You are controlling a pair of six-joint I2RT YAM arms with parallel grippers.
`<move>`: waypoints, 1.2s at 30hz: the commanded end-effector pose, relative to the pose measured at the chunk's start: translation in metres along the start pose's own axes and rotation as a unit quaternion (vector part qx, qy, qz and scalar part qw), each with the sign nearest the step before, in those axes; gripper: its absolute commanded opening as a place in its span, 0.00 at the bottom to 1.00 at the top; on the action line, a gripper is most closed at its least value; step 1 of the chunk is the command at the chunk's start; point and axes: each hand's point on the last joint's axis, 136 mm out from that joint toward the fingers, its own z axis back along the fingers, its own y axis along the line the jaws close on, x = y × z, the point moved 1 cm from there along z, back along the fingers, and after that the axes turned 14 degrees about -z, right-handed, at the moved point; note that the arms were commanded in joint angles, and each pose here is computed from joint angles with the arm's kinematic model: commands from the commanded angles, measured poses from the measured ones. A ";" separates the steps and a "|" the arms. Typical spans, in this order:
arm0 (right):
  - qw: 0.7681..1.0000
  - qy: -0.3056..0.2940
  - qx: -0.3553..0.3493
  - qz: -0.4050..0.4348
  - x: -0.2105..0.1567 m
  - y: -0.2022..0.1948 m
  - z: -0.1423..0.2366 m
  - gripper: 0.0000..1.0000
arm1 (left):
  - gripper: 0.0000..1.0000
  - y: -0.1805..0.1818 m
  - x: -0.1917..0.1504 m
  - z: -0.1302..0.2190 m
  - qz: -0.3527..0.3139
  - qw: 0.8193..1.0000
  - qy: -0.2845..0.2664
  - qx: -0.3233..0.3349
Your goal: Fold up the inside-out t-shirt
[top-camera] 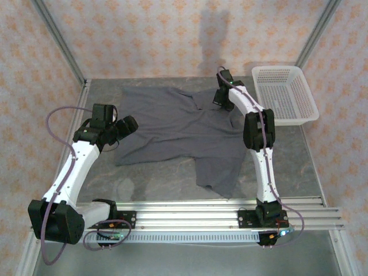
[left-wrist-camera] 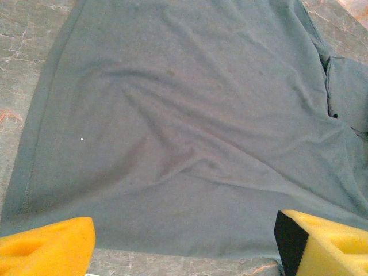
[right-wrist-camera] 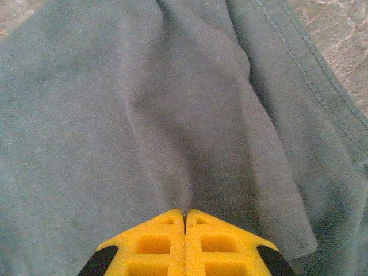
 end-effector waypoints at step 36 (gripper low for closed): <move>0.990 -0.019 0.075 -0.121 -0.113 -0.163 0.210 0.75 | 0.81 0.101 -0.085 0.015 0.143 0.971 0.057 0.185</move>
